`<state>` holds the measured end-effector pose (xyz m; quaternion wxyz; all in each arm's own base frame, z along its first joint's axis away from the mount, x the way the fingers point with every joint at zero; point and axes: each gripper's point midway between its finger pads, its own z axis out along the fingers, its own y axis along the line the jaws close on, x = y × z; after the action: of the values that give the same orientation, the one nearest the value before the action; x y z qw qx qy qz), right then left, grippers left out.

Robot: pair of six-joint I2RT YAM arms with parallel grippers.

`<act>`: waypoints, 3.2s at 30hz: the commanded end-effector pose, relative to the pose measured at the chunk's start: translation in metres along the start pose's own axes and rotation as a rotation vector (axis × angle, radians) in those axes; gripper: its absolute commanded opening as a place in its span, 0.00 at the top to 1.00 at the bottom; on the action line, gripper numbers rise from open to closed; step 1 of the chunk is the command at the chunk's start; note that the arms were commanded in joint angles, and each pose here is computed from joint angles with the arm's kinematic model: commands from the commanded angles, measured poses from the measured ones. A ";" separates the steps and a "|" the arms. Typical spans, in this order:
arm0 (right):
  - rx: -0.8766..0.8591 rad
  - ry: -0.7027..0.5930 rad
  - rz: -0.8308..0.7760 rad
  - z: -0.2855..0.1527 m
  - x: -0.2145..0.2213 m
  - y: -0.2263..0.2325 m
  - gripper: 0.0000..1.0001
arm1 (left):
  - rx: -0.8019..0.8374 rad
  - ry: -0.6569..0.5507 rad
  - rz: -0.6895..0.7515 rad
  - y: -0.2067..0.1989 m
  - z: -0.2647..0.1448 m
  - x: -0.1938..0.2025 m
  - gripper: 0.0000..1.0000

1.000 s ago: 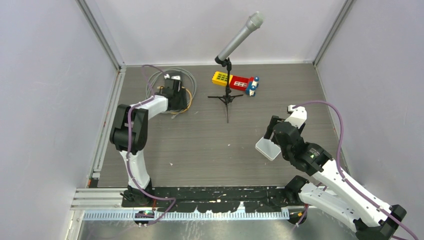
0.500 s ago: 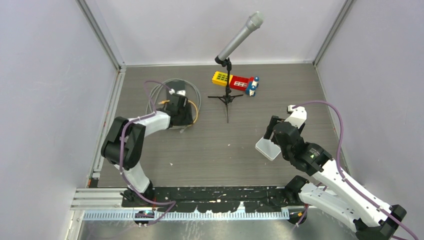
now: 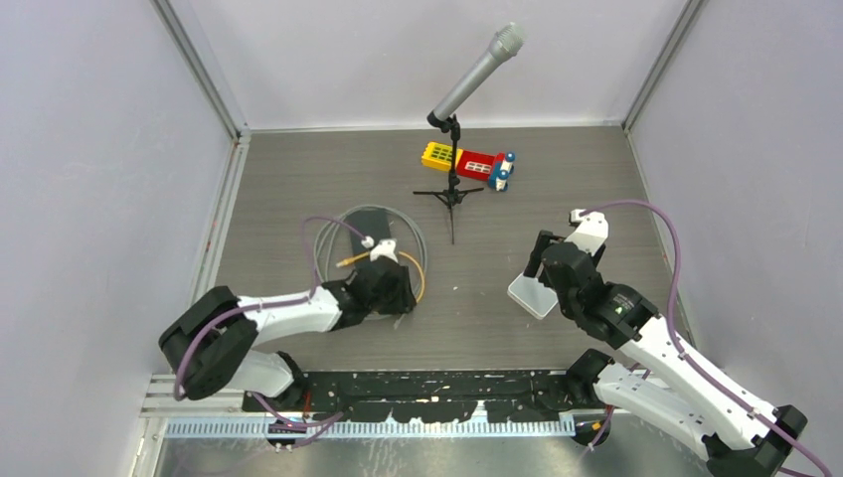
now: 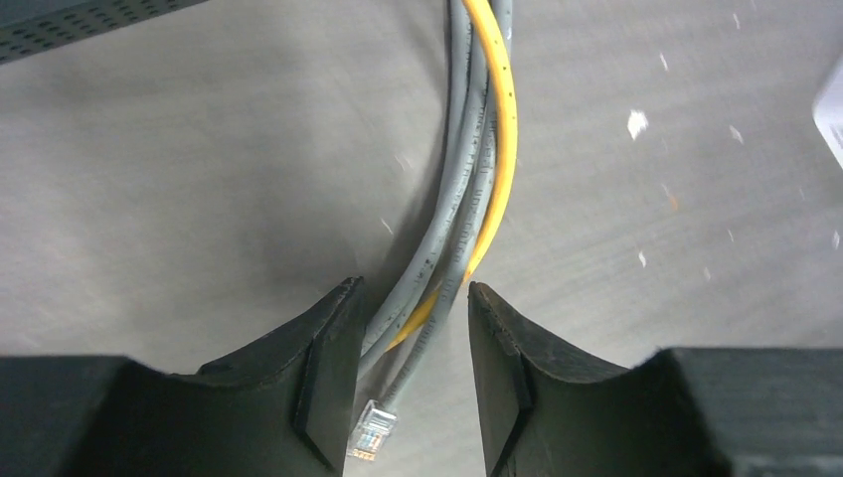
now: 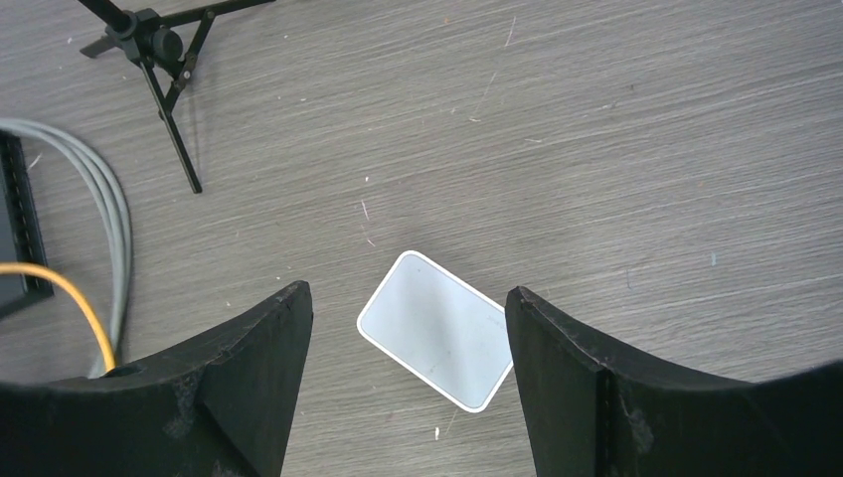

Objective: Insert the plug into the switch port
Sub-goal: Move the switch port to the center of the board, then pick up the connector from the center of the board.

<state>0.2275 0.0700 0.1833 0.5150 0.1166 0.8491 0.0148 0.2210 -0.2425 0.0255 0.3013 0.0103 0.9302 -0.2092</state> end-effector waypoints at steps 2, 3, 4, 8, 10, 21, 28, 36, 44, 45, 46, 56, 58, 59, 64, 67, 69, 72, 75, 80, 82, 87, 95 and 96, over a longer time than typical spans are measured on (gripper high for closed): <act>0.007 -0.029 0.021 0.003 -0.009 0.003 0.25 | -0.097 0.152 0.018 0.007 -0.028 0.077 0.54; 0.007 -0.029 0.021 0.003 -0.008 0.003 0.25 | -0.088 0.143 0.034 -0.001 -0.032 0.077 0.54; 0.008 -0.030 0.021 0.003 -0.008 0.003 0.25 | -0.081 0.136 0.055 -0.009 -0.036 0.078 0.53; 0.004 -0.034 0.027 0.001 -0.009 0.002 0.25 | -0.084 0.112 0.111 -0.026 -0.052 0.072 0.46; -0.001 -0.039 0.033 0.000 -0.010 0.002 0.25 | -0.081 0.078 0.108 -0.028 -0.062 0.060 0.40; -0.011 -0.036 0.035 -0.001 -0.010 0.003 0.25 | -0.171 -0.203 0.139 -0.010 -0.134 -0.033 0.09; -0.027 -0.031 0.041 -0.003 -0.008 0.004 0.25 | -0.262 -0.202 0.075 0.018 -0.122 -0.072 0.00; -0.391 0.176 -0.006 -0.007 0.035 0.081 0.36 | -0.286 -0.219 0.047 0.038 -0.137 -0.082 0.00; -0.599 0.245 -0.166 -0.024 0.095 0.196 0.40 | -0.301 -0.190 0.070 0.048 -0.150 -0.079 0.00; -0.629 0.247 -0.172 -0.026 0.100 0.211 0.41 | -0.298 -0.184 0.067 0.049 -0.149 -0.077 0.00; -0.646 0.253 -0.186 -0.027 0.106 0.221 0.42 | -0.294 -0.178 0.064 0.049 -0.147 -0.074 0.00; -0.707 0.265 -0.352 -0.012 0.137 0.257 0.54 | -0.266 -0.143 0.061 0.054 -0.144 -0.057 0.00; -0.721 0.270 -0.403 -0.010 0.142 0.260 0.54 | -0.264 -0.141 0.067 0.054 -0.144 -0.056 0.00; -0.719 0.264 -0.429 -0.008 0.142 0.261 0.54 | -0.264 -0.140 0.068 0.055 -0.144 -0.056 0.00; -0.689 0.249 -0.541 0.003 0.144 0.262 0.55 | -0.259 -0.142 0.068 0.055 -0.145 -0.055 0.00; -0.657 0.231 -0.593 0.012 0.143 0.260 0.55 | -0.260 -0.142 0.067 0.057 -0.145 -0.053 0.00; -0.647 0.231 -0.616 0.016 0.142 0.258 0.55 | -0.264 -0.141 0.067 0.060 -0.146 -0.051 0.00; -0.637 0.248 -0.636 0.026 0.144 0.253 0.55 | -0.270 -0.137 0.065 0.063 -0.145 -0.048 0.00; -0.653 0.290 -0.644 0.034 0.150 0.250 0.55 | -0.276 -0.133 0.063 0.066 -0.144 -0.045 0.00; -0.703 0.358 -0.655 0.041 0.165 0.253 0.55 | -0.281 -0.145 0.048 0.071 -0.145 -0.042 0.00; -0.715 0.382 -0.662 0.043 0.171 0.257 0.55 | -0.268 -0.156 0.035 0.070 -0.146 -0.043 0.00; -0.670 0.422 -0.678 0.052 0.185 0.253 0.73 | -0.263 -0.158 0.024 0.070 -0.141 -0.041 0.00; -0.589 0.358 -0.613 0.035 0.144 0.231 0.99 | -0.289 -0.153 0.037 0.072 -0.131 -0.042 0.00; -0.590 0.353 -0.608 0.031 0.139 0.228 0.99 | -0.294 -0.163 0.031 0.073 -0.130 -0.044 0.00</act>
<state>0.2320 0.3267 0.0322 0.3105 -0.3263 0.8856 0.1132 0.1824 -0.1173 0.1110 0.3517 -0.0183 0.9340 -0.0610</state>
